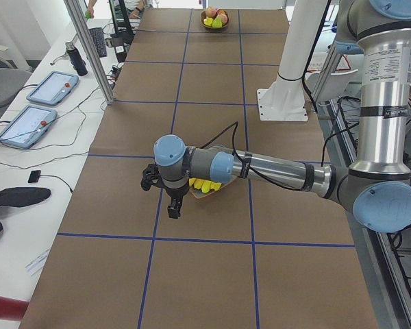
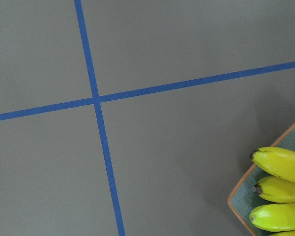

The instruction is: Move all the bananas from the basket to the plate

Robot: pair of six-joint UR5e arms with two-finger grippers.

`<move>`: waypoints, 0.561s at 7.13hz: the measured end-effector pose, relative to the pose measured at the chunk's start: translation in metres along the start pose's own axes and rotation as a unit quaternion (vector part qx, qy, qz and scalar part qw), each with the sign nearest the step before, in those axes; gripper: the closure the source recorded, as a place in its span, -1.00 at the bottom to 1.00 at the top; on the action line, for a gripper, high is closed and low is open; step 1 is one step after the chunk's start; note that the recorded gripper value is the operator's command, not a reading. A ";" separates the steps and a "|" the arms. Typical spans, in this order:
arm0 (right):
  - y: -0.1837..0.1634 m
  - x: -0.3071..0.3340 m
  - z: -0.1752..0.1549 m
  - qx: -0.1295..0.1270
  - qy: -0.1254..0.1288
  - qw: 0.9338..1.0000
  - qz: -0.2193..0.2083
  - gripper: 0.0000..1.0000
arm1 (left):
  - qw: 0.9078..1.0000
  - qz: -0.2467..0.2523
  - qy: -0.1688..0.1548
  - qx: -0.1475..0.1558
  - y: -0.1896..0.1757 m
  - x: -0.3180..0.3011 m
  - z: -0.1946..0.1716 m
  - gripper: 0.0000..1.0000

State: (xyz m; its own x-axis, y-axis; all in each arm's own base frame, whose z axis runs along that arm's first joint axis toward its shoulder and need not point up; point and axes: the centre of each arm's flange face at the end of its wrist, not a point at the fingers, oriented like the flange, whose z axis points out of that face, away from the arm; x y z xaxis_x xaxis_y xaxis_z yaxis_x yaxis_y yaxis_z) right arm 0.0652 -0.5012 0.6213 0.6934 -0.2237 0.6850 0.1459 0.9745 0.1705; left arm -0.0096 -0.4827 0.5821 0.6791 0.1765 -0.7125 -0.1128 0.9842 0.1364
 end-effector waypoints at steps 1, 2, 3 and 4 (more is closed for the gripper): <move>0.001 0.000 0.000 0.000 0.000 1.000 0.000 -1.00 | 1.000 -0.003 -0.003 -0.003 0.001 -0.004 0.003 -1.00; 0.001 0.001 0.001 -0.001 0.000 1.000 0.001 -1.00 | 1.000 -0.007 -0.004 -0.003 0.002 -0.007 0.003 -1.00; 0.002 0.001 0.001 -0.001 -0.001 1.000 0.001 -1.00 | 1.000 -0.011 -0.003 0.002 0.003 -0.011 -0.002 -1.00; 0.003 0.000 0.001 0.000 -0.005 1.000 0.002 -1.00 | 1.000 -0.014 -0.004 0.005 0.004 -0.013 -0.005 -1.00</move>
State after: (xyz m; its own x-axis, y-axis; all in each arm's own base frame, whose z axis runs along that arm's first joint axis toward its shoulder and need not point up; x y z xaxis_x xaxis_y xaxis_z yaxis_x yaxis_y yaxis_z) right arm 0.0646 -0.4982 0.6227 0.6872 -0.2204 0.6922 0.1441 0.9753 0.1675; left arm -0.0230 -0.4807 0.5887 0.6871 0.1491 -0.7111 -0.0864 0.9885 0.1238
